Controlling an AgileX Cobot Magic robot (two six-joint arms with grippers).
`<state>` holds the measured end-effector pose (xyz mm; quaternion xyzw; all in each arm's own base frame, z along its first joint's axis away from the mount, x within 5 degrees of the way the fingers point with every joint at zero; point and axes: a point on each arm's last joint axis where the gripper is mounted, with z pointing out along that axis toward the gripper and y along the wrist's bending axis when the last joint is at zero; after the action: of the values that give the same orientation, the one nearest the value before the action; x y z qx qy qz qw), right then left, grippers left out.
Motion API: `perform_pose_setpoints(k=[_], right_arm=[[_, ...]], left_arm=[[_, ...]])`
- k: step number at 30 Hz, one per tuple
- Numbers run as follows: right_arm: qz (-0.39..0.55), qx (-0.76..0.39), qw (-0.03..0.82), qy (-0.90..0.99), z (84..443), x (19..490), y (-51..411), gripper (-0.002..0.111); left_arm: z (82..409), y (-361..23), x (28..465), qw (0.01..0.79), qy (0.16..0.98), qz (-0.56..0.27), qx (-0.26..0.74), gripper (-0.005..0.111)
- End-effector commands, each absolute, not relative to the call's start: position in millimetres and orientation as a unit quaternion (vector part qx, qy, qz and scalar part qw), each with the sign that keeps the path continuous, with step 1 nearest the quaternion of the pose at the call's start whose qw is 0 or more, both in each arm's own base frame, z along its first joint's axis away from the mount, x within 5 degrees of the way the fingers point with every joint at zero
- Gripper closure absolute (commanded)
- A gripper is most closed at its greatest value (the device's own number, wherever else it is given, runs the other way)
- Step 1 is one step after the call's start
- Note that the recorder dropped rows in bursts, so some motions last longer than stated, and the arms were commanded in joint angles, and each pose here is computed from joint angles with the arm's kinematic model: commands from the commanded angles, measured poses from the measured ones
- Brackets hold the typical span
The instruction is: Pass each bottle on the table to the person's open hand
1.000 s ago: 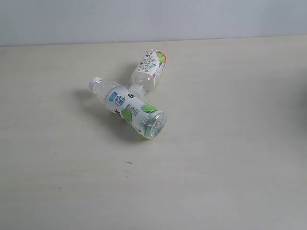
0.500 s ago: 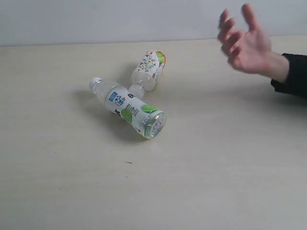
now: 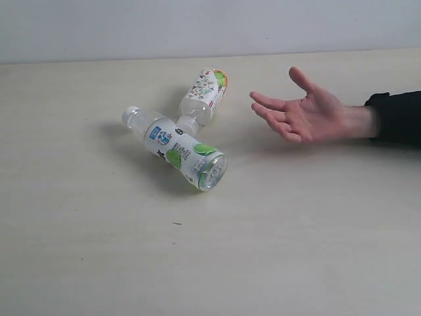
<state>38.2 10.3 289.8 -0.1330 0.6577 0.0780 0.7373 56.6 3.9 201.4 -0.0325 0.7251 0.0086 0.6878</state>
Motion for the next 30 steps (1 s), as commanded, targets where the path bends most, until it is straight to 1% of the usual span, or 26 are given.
perform_pose_setpoints(k=[1, 8, 30], right_arm=[[0.082, -0.136, 0.757, 0.634, 280.7, 41.7, 12.9, 0.108], [0.084, -0.132, 0.768, 0.621, 281.7, 35.2, 10.5, 0.108], [0.083, -0.132, 0.758, 0.633, 279.0, 35.8, 10.4, 0.108]], left_arm=[[200.7, 4.0, 56.2, 0.689, 0.724, 0.011, -0.031, 0.107], [200.5, 4.0, 56.2, 0.688, 0.725, 0.011, -0.031, 0.107], [199.5, 4.2, 56.2, 0.684, 0.728, 0.012, -0.032, 0.107]])
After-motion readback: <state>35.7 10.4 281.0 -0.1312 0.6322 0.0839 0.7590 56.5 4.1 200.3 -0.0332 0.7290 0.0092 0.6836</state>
